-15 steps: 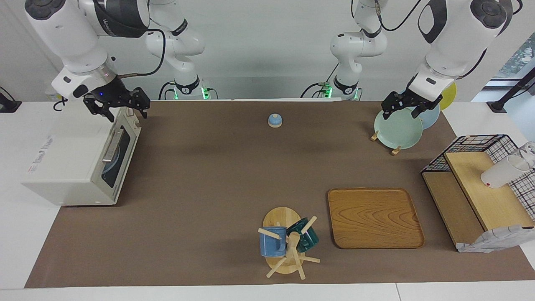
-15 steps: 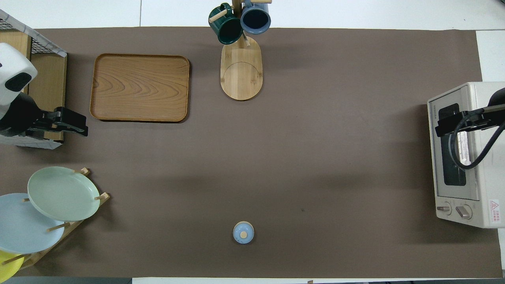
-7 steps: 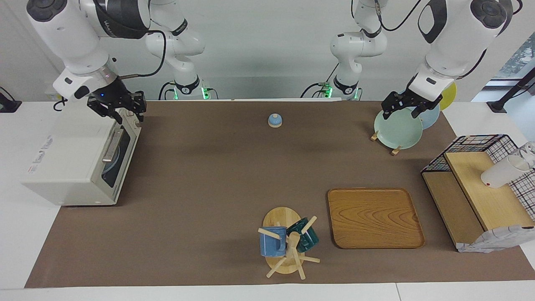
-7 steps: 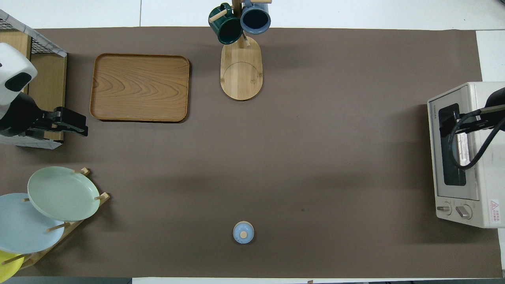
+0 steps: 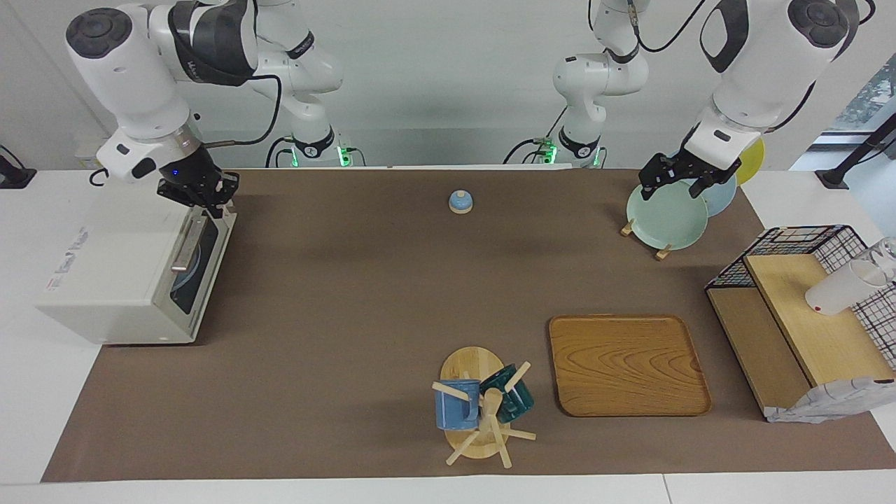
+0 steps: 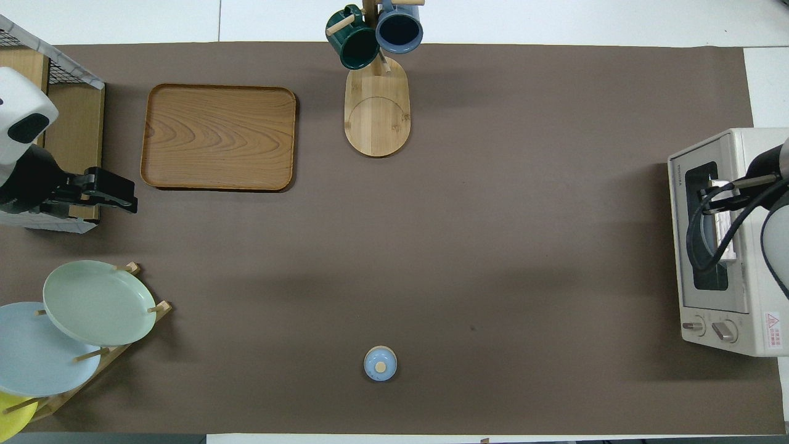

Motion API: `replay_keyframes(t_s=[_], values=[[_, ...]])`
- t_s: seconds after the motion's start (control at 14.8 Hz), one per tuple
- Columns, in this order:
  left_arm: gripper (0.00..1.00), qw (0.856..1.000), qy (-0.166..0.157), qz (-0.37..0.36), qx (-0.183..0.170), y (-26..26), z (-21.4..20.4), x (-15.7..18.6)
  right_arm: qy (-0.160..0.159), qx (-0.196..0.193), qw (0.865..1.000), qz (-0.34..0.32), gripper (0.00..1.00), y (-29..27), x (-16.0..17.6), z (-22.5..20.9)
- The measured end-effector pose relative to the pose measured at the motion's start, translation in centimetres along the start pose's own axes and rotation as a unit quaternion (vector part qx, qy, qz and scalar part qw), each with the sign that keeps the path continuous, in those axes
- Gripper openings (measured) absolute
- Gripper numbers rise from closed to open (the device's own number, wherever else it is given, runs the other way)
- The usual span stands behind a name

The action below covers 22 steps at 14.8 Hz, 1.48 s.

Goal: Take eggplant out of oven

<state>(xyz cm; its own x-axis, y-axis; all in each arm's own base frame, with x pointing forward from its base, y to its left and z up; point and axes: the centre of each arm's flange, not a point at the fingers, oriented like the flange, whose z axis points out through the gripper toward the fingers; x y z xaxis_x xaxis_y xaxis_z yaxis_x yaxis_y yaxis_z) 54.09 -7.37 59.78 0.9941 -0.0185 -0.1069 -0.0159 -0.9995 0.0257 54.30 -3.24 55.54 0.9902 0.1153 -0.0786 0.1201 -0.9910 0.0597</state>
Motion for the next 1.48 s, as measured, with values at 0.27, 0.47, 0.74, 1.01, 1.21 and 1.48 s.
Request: replay_keyframes(t_s=[0.27, 0.47, 0.74, 1.01, 1.21, 1.48], values=[[1.0, 1.0, 0.0, 0.0, 0.0, 0.0, 0.0, 0.0, 0.001, -0.03, 0.999, 0.014, 0.01, 1.8, 0.0, 2.7], [1.0, 1.0, 0.0, 0.0, 0.0, 0.0, 0.0, 0.0, -0.017, -0.041, 0.999, 0.029, 0.01, 4.2, -0.8, 5.3], [1.0, 1.0, 0.0, 0.0, 0.0, 0.0, 0.0, 0.0, -0.023, -0.044, 0.998, 0.033, 0.01, 5.0, -1.2, 7.2], [1.0, 1.0, 0.0, 0.0, 0.0, 0.0, 0.0, 0.0, -0.018, -0.043, 0.998, 0.045, 0.01, 6.4, -1.7, 8.9], [1.0, 1.0, 0.0, 0.0, 0.0, 0.0, 0.0, 0.0, -0.018, -0.045, 0.998, 0.044, 0.01, 6.4, -1.8, 8.9], [1.0, 1.0, 0.0, 0.0, 0.0, 0.0, 0.0, 0.0, -0.016, -0.045, 0.998, 0.043, 0.01, 6.4, -1.8, 9.0]])
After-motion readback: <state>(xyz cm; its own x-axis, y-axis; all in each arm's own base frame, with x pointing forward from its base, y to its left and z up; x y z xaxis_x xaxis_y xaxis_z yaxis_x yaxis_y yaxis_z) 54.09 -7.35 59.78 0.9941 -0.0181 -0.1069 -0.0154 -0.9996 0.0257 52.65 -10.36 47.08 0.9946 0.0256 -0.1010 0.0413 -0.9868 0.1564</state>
